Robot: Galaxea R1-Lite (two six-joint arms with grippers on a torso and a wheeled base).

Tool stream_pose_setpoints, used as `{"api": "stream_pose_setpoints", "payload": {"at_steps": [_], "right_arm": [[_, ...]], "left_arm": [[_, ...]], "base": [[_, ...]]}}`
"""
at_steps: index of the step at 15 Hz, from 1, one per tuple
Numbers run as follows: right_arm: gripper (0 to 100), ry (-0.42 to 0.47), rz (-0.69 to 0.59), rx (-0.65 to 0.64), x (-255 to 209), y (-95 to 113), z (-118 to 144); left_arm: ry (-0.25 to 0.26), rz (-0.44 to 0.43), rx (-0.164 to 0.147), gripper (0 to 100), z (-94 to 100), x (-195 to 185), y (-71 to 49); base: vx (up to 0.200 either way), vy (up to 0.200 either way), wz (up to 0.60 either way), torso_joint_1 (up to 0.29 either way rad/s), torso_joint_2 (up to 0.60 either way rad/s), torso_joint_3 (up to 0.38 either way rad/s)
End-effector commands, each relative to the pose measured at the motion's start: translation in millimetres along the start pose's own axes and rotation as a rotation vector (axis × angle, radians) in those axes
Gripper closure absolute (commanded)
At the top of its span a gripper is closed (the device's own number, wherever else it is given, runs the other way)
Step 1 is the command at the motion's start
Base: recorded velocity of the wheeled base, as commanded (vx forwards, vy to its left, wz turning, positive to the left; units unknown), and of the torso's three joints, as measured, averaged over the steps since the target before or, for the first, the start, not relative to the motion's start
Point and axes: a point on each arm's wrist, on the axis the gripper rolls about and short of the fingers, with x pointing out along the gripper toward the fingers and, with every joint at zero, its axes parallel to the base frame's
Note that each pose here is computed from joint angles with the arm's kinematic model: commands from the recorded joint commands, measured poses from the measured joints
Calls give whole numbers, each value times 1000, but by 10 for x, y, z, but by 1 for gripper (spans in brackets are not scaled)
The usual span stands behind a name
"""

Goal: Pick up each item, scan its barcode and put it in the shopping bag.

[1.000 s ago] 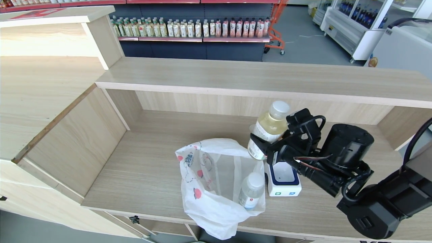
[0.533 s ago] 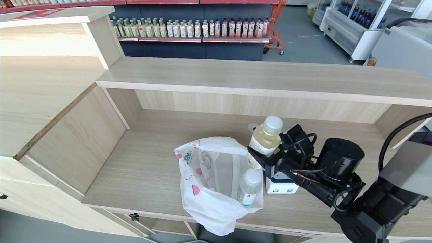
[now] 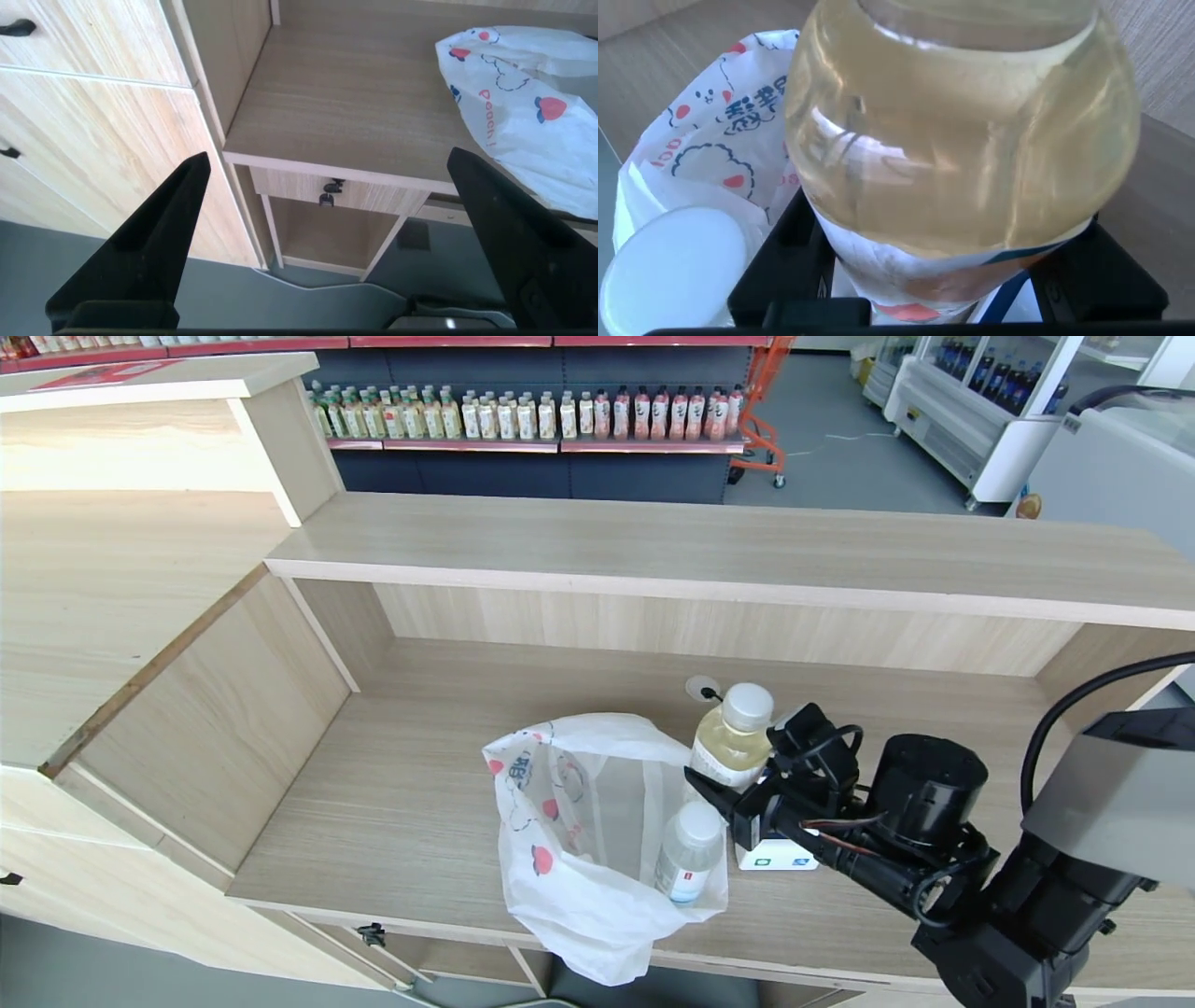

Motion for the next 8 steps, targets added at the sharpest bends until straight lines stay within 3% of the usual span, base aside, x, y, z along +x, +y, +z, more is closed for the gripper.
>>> {"api": "stream_pose_setpoints", "payload": {"at_steps": [1,8], "right_arm": [[100,21,-1,3,24,-37,-89],[100,17,25,5,143,-123,-214]], "left_arm": [[-1,0,-1,0,0,0,0],[-1,0,-1,0,0,0,0]], "base": [[0,0,0,0,0,0],[0,0,0,0,0,0]]}}
